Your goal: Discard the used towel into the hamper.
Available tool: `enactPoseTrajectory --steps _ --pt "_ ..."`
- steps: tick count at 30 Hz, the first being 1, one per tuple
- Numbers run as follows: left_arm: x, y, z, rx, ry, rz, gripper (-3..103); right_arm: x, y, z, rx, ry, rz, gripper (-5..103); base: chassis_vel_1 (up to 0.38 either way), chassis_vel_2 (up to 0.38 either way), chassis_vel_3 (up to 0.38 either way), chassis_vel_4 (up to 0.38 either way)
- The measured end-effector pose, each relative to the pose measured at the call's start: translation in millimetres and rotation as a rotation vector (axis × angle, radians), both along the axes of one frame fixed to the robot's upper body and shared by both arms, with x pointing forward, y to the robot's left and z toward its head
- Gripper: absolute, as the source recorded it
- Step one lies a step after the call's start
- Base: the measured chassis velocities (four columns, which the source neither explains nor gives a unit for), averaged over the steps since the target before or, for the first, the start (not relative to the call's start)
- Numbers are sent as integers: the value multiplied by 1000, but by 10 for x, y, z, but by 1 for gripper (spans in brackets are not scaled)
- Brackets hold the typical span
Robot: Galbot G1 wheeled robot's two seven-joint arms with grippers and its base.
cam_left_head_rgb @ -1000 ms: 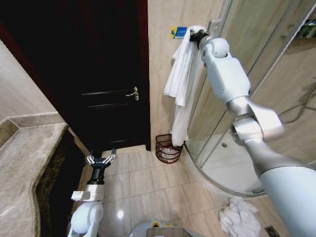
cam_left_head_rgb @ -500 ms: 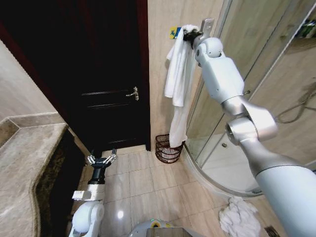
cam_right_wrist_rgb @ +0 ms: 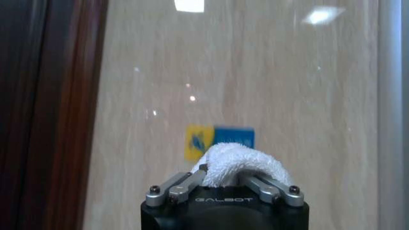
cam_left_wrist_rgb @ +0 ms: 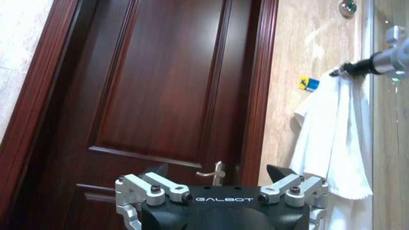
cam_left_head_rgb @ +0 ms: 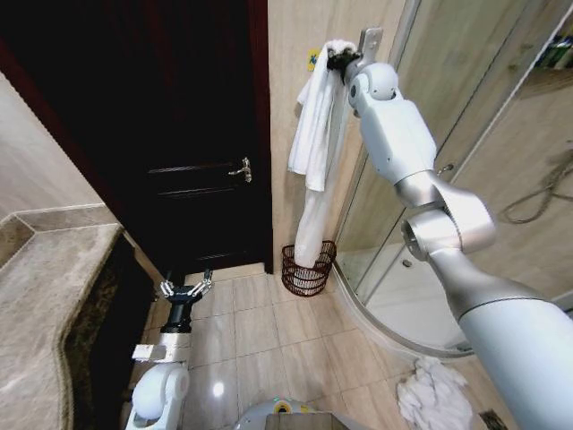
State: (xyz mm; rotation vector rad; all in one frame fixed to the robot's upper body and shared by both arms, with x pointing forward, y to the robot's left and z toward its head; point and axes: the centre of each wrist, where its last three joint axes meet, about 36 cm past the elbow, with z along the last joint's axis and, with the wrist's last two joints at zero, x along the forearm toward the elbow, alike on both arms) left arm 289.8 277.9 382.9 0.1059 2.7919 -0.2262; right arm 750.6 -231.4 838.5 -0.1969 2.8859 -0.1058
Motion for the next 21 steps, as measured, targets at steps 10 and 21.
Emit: enactPoseTrajectory --steps 10,21 --pt "36 17 -30 -2 1 -2 100 -124 -7 -332 -26 24 26 7 0 0 0 0" --pt "85 16 -71 -5 9 -6 100 -330 14 -919 -30 78 57 7 0 0 0 0"
